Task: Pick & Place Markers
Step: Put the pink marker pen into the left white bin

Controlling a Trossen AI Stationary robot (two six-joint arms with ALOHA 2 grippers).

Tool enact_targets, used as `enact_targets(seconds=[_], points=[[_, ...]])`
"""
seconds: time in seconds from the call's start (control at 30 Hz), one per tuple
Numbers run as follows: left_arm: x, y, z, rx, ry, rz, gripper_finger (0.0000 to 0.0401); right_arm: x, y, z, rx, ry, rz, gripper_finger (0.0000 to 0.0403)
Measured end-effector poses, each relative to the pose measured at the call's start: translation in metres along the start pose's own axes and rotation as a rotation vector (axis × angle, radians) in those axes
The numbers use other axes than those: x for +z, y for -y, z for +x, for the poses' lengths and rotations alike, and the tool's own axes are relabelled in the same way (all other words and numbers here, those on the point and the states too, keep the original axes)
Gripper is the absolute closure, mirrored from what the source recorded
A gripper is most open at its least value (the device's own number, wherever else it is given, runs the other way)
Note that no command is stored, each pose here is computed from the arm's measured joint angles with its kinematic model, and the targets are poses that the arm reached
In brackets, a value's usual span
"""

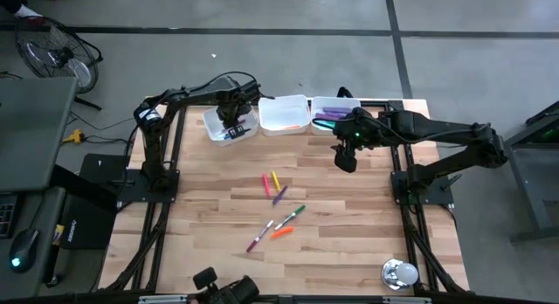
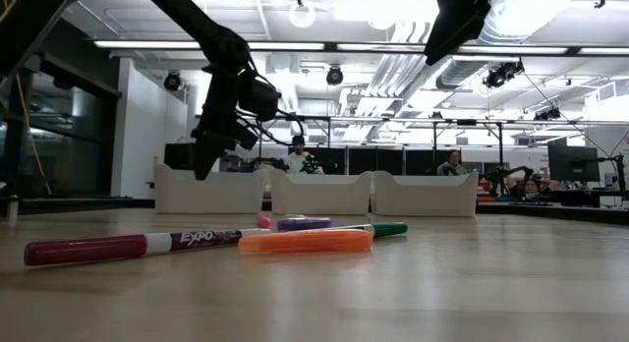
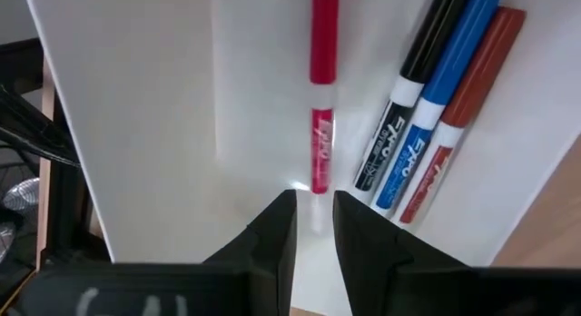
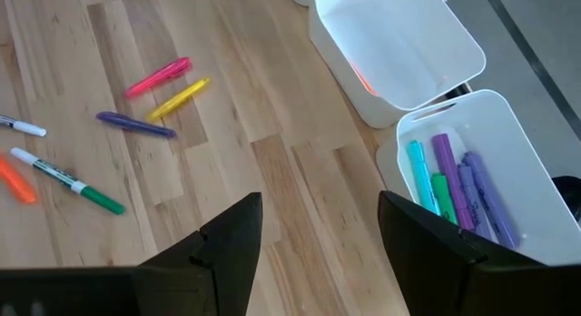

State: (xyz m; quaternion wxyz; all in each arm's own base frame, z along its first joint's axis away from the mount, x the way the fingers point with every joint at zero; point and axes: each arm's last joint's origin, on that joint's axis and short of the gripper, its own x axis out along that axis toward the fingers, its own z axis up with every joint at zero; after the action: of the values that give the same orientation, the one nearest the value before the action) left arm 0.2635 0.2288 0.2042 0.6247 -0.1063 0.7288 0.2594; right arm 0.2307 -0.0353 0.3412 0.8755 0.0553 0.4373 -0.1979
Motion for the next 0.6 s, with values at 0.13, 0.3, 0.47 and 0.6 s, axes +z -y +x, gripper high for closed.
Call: enact_targets(seconds=[0.13, 0.3, 0.47, 0.6], points=[[-0.003, 0.001, 0.000, -0.004, -0.026, 0.007, 0.0327, 0.000, 0.000, 0.000, 0.003, -0.001, 0.000, 0.0194], [-0.006, -0.001, -0.007, 0.001, -0.068, -0.005, 0.0326, 0.000, 0.000, 0.000, 0.003, 0.000, 0.000, 0.0194], [-0.009, -0.006, -0.029, 0.000, -0.065, -0.053, 0.0326, 0.000, 0.000, 0.000, 0.003, 0.000, 0.000, 0.0194], [-0.014, -0.002, -0.048, -0.011, -0.016, -0.103, 0.0325, 0.000, 0.000, 0.000, 0.003, 0.000, 0.000, 0.0194]])
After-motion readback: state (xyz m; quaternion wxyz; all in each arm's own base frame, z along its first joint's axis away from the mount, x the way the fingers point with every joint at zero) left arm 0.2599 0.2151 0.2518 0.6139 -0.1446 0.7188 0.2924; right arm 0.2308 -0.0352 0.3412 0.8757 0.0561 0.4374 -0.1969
